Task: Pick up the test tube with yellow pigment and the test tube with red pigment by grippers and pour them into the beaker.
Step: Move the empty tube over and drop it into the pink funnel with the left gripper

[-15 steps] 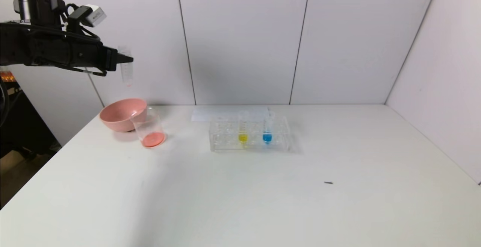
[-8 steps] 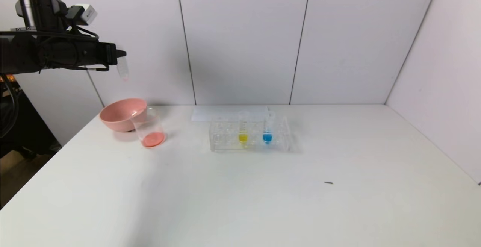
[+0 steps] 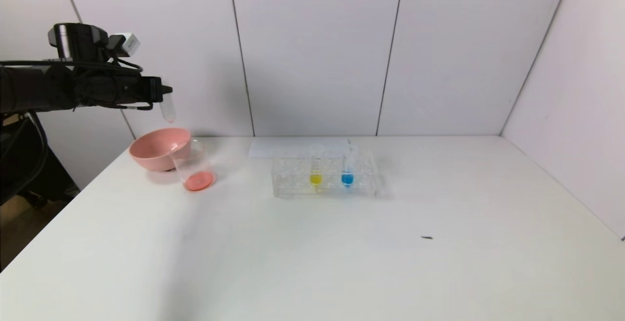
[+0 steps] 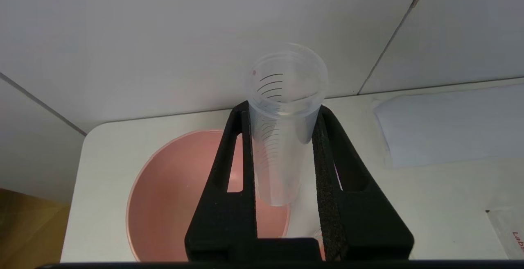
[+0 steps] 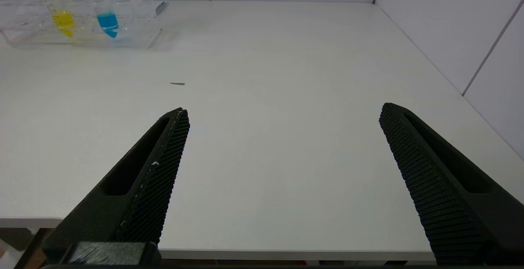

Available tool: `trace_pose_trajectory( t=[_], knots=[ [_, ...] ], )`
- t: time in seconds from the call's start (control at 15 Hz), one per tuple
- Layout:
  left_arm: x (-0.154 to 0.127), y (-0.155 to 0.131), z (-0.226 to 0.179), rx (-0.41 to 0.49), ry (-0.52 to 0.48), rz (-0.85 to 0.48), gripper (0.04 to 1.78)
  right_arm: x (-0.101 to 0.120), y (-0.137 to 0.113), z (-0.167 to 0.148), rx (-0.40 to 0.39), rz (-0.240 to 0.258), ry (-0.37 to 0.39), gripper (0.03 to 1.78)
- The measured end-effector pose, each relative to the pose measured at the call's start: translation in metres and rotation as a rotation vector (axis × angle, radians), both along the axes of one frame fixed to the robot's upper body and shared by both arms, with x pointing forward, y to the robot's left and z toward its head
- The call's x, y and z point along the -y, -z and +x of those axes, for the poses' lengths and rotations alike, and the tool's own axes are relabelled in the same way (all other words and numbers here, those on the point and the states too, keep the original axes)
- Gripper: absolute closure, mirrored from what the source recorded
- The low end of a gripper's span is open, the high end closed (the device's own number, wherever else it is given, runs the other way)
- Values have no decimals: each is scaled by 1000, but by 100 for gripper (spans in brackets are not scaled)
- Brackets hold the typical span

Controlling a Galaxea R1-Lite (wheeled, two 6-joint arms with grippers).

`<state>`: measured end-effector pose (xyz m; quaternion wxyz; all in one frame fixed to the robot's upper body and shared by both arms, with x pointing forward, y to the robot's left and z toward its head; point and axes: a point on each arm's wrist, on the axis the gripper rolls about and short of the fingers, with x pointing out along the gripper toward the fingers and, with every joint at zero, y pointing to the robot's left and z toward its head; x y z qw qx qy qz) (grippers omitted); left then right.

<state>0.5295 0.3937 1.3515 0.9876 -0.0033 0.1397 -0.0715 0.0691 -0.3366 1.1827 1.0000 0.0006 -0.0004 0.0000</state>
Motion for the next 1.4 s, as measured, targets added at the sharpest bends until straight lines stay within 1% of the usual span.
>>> trace_pose_trajectory(
  t=[0.2,0.53,0.73,0.87,1.0,1.4],
  knots=[
    [-11,9,7,16,-42,10,139,0,0,0,0,0,1,11],
    [-27,18,6,-5,-98,12,139,0,0,0,0,0,1,11],
    [-32,26,6,-30,-109,6,139,0,0,0,0,0,0,11],
    [-35,29,8,-29,-115,4,139,0,0,0,0,0,0,11],
    [-36,31,11,-7,-115,6,139,0,0,0,0,0,0,11],
    [-39,45,15,-37,-126,-3,139,0,0,0,0,0,0,11]
  ],
)
